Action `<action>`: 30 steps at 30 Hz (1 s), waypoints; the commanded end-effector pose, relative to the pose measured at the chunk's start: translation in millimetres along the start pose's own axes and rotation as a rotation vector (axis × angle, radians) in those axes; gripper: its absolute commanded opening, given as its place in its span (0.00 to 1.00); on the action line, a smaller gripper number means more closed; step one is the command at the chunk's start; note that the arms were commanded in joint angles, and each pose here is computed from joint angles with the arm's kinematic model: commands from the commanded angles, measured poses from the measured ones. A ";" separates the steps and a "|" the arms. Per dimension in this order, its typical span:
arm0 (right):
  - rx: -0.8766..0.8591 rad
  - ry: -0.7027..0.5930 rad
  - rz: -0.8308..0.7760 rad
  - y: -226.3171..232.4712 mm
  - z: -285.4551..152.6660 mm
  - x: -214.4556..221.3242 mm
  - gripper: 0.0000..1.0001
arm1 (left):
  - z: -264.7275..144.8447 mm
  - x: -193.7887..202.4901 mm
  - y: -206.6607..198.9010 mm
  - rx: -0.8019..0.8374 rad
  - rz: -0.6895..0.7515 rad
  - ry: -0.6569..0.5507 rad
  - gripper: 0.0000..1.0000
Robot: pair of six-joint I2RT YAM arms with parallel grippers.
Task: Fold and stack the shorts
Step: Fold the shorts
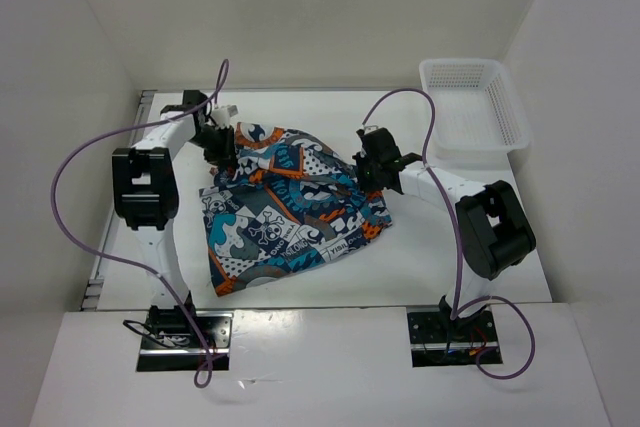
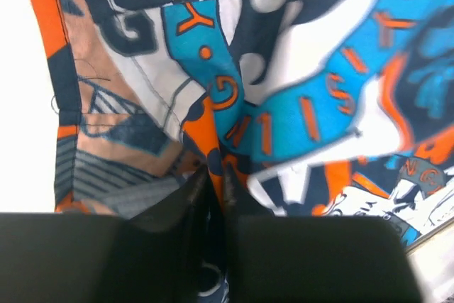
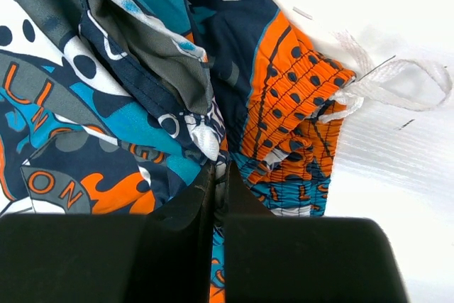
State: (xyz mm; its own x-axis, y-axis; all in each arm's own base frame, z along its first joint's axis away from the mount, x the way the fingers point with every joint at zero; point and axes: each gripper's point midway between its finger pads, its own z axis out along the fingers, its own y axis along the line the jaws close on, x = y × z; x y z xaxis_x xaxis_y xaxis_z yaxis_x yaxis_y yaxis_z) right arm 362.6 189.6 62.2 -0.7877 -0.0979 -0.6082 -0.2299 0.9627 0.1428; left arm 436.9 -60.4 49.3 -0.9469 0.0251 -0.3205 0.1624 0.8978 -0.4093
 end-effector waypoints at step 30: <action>0.078 -0.349 0.120 -52.6 -90.7 -103.9 0.01 | -167.3 -15.6 -63.1 -0.007 0.110 -0.313 0.11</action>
State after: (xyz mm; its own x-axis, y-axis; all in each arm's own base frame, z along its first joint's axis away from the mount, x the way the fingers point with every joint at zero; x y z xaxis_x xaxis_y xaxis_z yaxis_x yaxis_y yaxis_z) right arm 430.4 128.7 181.9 -0.5678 0.0798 -0.8193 -0.0845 0.9844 0.1544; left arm 455.7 -44.3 266.7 -0.6344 0.0094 -0.7730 0.3351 0.9044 -0.2640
